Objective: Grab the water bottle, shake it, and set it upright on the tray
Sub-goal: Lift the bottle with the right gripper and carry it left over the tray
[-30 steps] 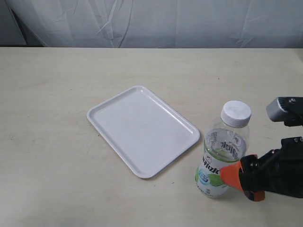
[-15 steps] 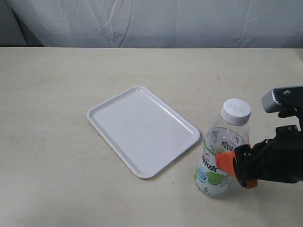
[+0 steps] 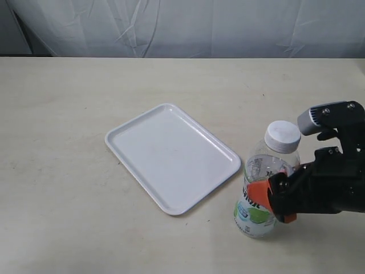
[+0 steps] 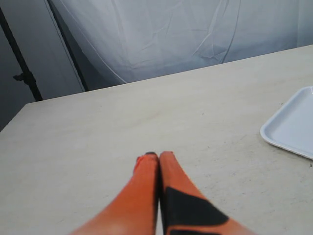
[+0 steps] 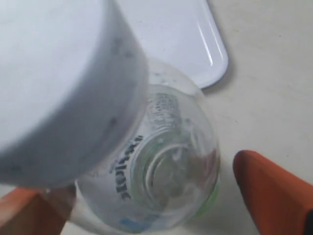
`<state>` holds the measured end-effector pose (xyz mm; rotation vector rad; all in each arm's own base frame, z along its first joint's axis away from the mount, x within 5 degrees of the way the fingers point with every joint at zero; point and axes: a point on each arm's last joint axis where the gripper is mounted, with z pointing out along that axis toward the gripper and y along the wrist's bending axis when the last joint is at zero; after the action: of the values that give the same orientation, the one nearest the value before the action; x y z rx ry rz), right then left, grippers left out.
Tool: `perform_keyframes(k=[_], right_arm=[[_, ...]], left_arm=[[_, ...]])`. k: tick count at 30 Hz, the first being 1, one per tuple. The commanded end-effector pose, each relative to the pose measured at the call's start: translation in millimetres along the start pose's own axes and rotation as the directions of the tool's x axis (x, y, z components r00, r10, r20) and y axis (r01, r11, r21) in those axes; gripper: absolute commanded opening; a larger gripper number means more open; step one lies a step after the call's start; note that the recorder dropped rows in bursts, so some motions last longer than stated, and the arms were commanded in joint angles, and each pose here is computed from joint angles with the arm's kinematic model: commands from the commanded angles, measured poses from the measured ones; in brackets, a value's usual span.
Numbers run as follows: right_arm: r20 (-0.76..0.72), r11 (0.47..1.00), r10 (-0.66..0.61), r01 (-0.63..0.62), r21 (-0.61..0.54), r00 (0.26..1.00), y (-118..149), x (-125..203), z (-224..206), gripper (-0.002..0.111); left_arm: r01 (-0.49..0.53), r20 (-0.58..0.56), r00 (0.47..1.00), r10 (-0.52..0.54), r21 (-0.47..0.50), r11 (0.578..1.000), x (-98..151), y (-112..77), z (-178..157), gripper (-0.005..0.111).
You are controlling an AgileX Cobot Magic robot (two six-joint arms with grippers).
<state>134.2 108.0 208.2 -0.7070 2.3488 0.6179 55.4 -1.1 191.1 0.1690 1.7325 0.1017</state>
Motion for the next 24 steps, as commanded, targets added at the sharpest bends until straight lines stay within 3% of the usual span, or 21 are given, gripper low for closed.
perform_keyframes(k=[1, 10, 12, 13, 14, 15, 16, 21, 24], right_arm=[[0.004, 0.999, -0.044, 0.044, 0.017, 0.999, 0.7, 0.1, 8.8, 0.086], [0.041, 0.989, -0.139, 0.137, 0.058, 0.989, 11.8, -3.3, 25.8, 0.083], [0.034, 0.989, -0.138, 0.136, 0.057, 0.990, 11.8, -2.6, 27.5, 0.062], [0.022, 0.990, -0.137, 0.136, 0.045, 0.990, 12.8, -1.4, 27.5, 0.041], [0.014, 0.990, -0.137, 0.136, 0.037, 0.990, 13.4, -0.6, 27.6, 0.029], [0.003, 0.990, -0.137, 0.136, 0.026, 0.991, 14.3, 0.6, 27.6, 0.006], [-0.002, 0.991, -0.130, 0.130, 0.020, 0.992, 14.7, 1.1, 27.6, 0.000], [0.041, 0.999, -0.044, 0.046, -0.029, 0.998, 21.5, -6.0, 19.3, -0.001], [0.129, 0.982, -0.087, 0.107, -0.156, 0.988, 44.5, -22.9, -8.9, -0.001]], left_arm=[[0.005, 0.011, 1.000, -0.005, 0.002, 1.000, 0.1, -0.2, 0.0, 0.000], [0.005, 0.011, 1.000, -0.005, 0.002, 1.000, 0.1, -0.2, 0.0, 0.000], [0.005, 0.011, 1.000, -0.005, 0.002, 1.000, 0.1, -0.2, 0.0, 0.000], [0.005, 0.011, 1.000, -0.005, 0.002, 1.000, 0.1, -0.2, 0.0, 0.000], [0.005, 0.011, 1.000, -0.005, 0.002, 1.000, 0.1, -0.2, 0.0, 0.000], [0.005, 0.011, 1.000, -0.005, 0.002, 1.000, 0.1, -0.2, 0.0, 0.000], [0.005, 0.011, 1.000, -0.005, 0.002, 1.000, 0.1, -0.2, 0.0, 0.000], [0.005, 0.011, 1.000, -0.005, 0.002, 1.000, 0.1, -0.2, 0.0, 0.000], [0.005, 0.011, 1.000, -0.005, 0.002, 1.000, 0.1, -0.2, 0.0, 0.000]])
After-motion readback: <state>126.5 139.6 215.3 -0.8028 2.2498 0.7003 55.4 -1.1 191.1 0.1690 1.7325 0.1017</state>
